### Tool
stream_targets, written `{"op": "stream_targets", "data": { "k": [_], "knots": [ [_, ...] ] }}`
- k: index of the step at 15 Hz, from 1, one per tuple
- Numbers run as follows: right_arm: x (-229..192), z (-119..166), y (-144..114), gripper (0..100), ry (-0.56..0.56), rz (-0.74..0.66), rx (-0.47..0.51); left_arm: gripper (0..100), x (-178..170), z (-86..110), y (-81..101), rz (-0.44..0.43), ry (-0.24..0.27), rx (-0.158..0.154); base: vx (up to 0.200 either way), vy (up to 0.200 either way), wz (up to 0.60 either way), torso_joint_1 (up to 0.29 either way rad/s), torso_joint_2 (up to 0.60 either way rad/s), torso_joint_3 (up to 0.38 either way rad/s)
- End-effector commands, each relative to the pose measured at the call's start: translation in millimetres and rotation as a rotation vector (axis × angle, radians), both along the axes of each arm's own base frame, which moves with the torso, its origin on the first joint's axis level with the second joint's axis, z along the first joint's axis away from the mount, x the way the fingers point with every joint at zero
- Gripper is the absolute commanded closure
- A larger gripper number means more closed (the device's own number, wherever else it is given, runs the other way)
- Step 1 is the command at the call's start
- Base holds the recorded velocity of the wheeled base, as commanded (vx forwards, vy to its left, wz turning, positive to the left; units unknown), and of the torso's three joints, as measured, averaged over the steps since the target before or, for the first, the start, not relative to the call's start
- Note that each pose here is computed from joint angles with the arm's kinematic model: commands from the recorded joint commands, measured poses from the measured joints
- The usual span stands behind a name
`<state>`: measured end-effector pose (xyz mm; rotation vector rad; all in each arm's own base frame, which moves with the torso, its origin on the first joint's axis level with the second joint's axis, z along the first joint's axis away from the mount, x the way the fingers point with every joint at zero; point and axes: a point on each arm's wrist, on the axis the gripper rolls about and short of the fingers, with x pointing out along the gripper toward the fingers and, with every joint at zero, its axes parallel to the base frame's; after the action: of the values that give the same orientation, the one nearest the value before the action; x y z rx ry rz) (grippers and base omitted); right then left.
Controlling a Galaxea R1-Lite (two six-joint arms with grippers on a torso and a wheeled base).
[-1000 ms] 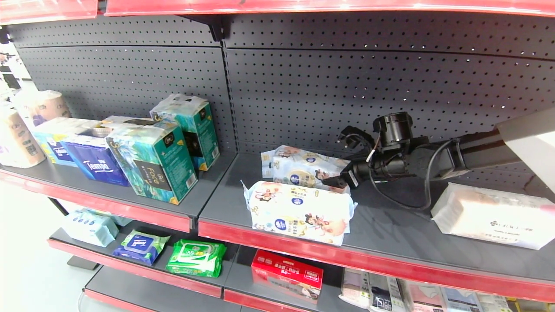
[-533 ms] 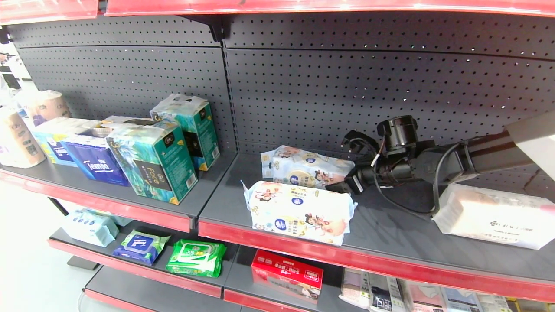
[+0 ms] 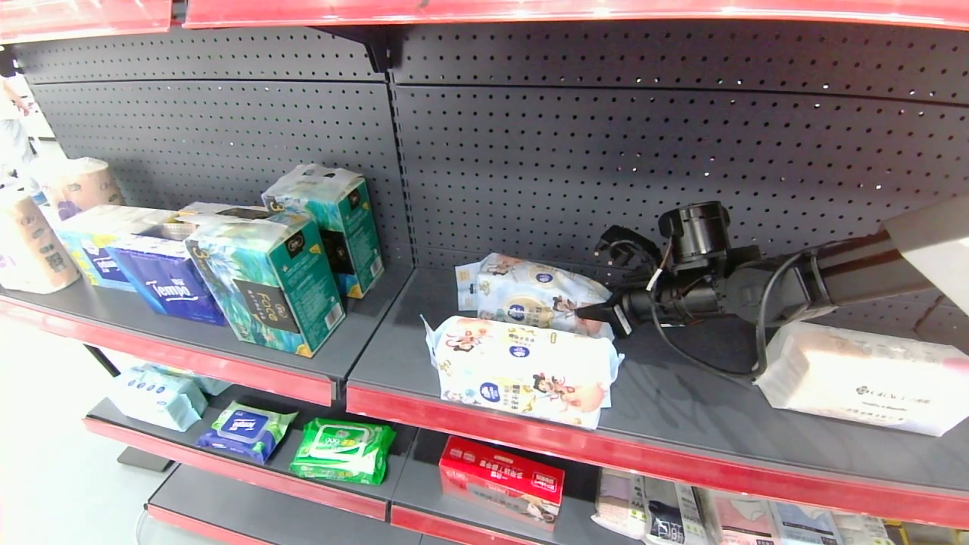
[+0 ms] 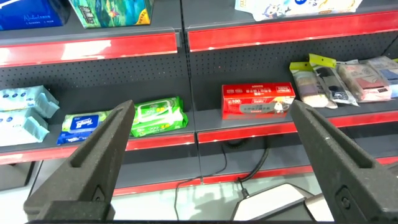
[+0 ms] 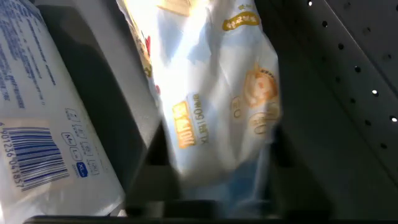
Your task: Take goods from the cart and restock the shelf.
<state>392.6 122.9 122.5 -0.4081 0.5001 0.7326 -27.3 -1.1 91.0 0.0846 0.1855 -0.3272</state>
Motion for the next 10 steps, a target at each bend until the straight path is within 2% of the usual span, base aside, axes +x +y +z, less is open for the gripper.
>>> {"op": "stream_targets", "data": {
  "k": [1, 10],
  "knots": [
    [-0.5, 0.0, 1.1, 100, 0.001, 0.005, 0.0, 0, 0.1, 0.1, 0.0, 0.0, 0.001, 0.0, 0.0, 0.0, 0.0, 0.0, 0.0, 0.0],
    [15.7, -7.1, 7.8, 100, -0.1, 0.076, 0.023, 0, 0.1, 0.1, 0.0, 0.0, 0.001, 0.0, 0.0, 0.0, 0.0, 0.0, 0.0, 0.0]
  ]
}}
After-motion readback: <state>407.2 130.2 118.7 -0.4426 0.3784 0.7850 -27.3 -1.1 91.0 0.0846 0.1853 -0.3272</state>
